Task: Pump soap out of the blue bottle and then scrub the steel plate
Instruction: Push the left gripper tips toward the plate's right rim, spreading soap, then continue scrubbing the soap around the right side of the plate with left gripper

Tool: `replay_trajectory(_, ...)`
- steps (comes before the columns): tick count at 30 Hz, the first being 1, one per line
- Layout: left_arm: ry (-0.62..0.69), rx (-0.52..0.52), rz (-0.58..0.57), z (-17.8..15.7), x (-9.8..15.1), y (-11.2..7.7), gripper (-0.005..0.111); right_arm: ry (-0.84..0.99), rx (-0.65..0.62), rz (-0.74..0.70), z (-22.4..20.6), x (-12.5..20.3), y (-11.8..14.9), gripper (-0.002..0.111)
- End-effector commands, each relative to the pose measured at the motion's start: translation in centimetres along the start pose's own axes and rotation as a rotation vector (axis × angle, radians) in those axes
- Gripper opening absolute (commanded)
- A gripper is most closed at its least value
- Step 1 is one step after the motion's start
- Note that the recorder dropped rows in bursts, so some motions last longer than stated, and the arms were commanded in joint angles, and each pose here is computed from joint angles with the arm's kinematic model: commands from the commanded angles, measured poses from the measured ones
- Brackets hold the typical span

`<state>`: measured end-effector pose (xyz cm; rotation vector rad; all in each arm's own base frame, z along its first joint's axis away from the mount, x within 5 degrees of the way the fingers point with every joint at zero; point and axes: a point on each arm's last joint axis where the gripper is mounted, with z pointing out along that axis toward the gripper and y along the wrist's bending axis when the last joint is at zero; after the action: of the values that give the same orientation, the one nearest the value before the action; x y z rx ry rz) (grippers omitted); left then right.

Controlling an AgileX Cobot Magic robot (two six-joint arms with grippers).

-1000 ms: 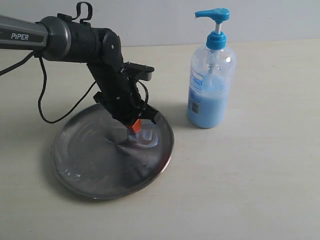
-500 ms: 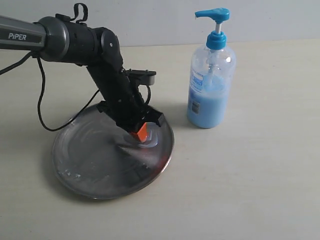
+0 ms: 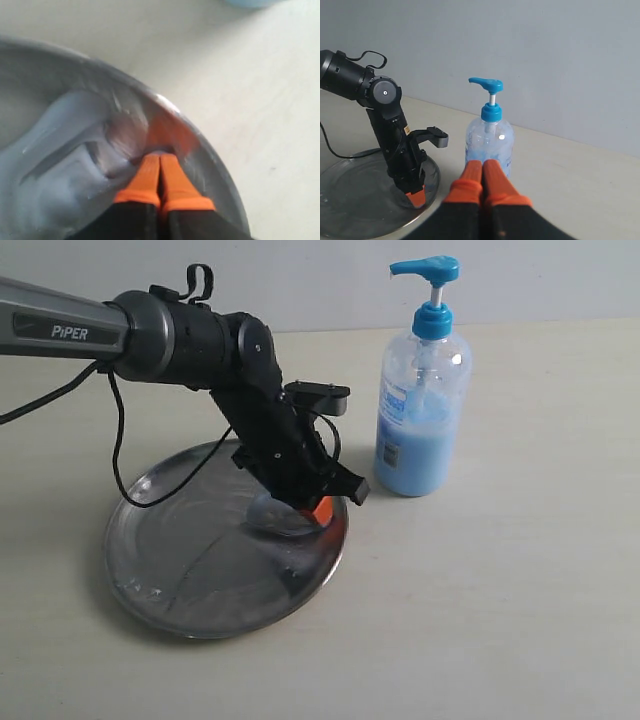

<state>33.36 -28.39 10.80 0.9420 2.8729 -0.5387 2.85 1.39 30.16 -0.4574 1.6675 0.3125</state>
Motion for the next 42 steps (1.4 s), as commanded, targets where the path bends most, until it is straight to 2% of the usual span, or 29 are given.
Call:
replay_trajectory(1, -0.034, -0.050, 0.032, 0.5, -0.3, 0.5, 0.000, -0.010, 0.007, -0.005, 0.0, 0.0, 0.0, 0.000)
replay_trajectory(8, -0.007, -0.210, 0.051, 0.1, -0.1, 2.7, 0.000, -0.010, 0.007, -0.005, 0.0, 0.0, 0.0, 0.000)
replay_trajectory(11, 0.018, -0.219, 0.032, -0.2, 0.2, 3.4, 0.000, -0.010, 0.007, -0.005, 0.0, 0.0, 0.0, 0.000)
replay_trajectory(16, 0.071, -0.214, 0.023, -0.2, 0.7, 3.5, 0.000, -0.010, 0.007, -0.005, 0.0, 0.0, 0.0, 0.000)
replay_trajectory(20, 0.082, -0.173, 0.029, 0.1, 0.8, 2.3, 0.000, -0.010, 0.007, -0.005, 0.0, 0.0, 0.0, 0.000)
replay_trajectory(25, 0.049, -0.055, 0.052, 0.7, 0.5, 0.0, 0.000, -0.010, 0.007, -0.005, 0.0, 0.0, 0.0, 0.000)
replay_trajectory(28, 0.050, -0.069, 0.072, 0.7, 0.5, -0.1, 0.000, -0.008, 0.006, -0.005, 0.0, 0.0, 0.0, 0.000)
replay_trajectory(30, 0.053, -0.116, 0.095, 0.6, 0.5, 0.5, 0.000, -0.008, 0.006, -0.005, 0.0, 0.0, 0.0, 0.000)
replay_trajectory(33, 0.051, -0.240, 0.062, 0.1, 0.4, 2.6, 0.000, -0.008, 0.006, -0.005, 0.0, 0.0, 0.0, 0.000)
replay_trajectory(36, 0.045, -0.278, -0.027, -0.5, 0.5, 4.5, 0.000, -0.008, 0.006, -0.005, 0.0, 0.0, 0.0, 0.000)
replay_trajectory(39, 0.060, -0.276, -0.052, -0.6, 0.6, 4.8, 0.000, -0.008, 0.006, -0.005, 0.0, 0.0, 0.0, 0.000)
replay_trajectory(42, 0.089, -0.267, -0.043, -0.4, 0.9, 4.1, 0.000, -0.008, 0.006, -0.005, 0.0, 0.0, 0.0, 0.000)
